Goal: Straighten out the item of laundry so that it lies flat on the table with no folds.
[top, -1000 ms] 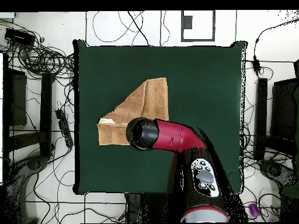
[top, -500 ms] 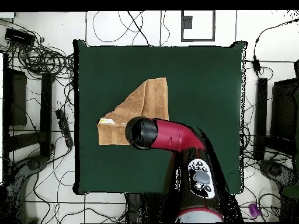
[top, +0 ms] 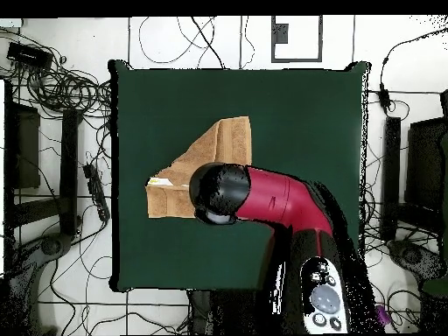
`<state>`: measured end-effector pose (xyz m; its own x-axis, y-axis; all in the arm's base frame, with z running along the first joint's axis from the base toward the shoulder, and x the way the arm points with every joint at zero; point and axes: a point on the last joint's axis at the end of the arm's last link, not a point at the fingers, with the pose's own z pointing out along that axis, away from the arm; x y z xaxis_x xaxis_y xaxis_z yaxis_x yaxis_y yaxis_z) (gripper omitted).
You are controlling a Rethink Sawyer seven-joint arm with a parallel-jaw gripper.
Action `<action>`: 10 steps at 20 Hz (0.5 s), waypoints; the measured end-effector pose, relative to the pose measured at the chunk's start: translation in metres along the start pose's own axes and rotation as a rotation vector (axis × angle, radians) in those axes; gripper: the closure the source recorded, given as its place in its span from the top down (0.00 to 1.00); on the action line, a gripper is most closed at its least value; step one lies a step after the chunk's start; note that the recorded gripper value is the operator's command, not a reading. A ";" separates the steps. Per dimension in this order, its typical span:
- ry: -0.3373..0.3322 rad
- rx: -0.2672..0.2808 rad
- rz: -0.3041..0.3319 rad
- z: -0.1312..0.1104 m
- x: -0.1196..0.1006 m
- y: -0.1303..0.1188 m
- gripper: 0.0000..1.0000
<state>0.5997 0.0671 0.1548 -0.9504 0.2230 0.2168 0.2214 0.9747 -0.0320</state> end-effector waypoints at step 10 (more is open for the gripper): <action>-0.045 -0.019 0.006 -0.061 -0.003 0.002 1.00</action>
<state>0.6162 0.0669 0.2141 -0.9577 0.2302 0.1728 0.2311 0.9728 -0.0150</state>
